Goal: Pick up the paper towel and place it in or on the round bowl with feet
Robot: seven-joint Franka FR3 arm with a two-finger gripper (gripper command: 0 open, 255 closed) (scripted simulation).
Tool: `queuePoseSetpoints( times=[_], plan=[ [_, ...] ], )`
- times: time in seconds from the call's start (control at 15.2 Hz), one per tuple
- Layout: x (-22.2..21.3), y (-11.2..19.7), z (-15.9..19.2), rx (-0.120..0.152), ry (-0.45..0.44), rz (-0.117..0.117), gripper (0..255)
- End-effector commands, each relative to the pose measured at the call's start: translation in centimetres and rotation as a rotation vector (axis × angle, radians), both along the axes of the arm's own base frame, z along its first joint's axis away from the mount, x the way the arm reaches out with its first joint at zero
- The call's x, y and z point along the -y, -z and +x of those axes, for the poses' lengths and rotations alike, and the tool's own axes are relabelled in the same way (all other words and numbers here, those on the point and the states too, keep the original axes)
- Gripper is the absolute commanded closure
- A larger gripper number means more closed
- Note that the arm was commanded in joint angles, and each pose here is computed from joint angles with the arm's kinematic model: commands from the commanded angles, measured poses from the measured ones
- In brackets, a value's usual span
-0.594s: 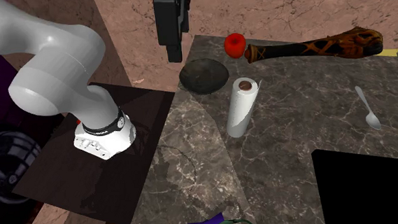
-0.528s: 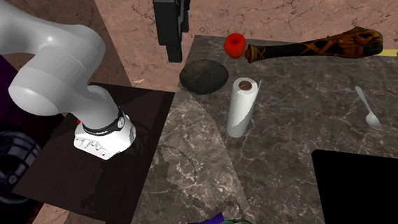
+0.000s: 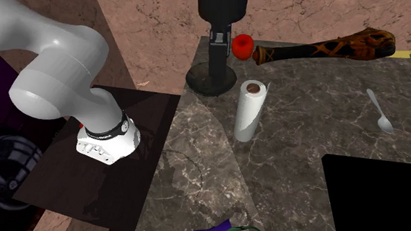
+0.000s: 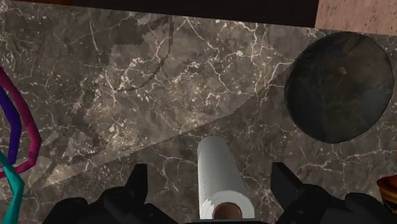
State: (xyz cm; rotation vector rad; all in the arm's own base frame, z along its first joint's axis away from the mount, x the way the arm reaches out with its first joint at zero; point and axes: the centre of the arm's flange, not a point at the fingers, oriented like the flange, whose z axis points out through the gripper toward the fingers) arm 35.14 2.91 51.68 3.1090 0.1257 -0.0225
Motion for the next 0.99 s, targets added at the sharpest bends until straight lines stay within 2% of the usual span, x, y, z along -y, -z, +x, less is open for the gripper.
queuePoseSetpoints(
  times=[0.0, 0.33, 0.92],
  plan=[
    [-1.0, 1.8, 1.7, 0.004, 0.008, 0.004, 0],
    [-2.9, 6.3, 5.8, 0.008, 0.026, 0.013, 0],
    [-2.8, 10.3, 5.8, 0.008, 0.026, 0.013, 0]
  ],
)
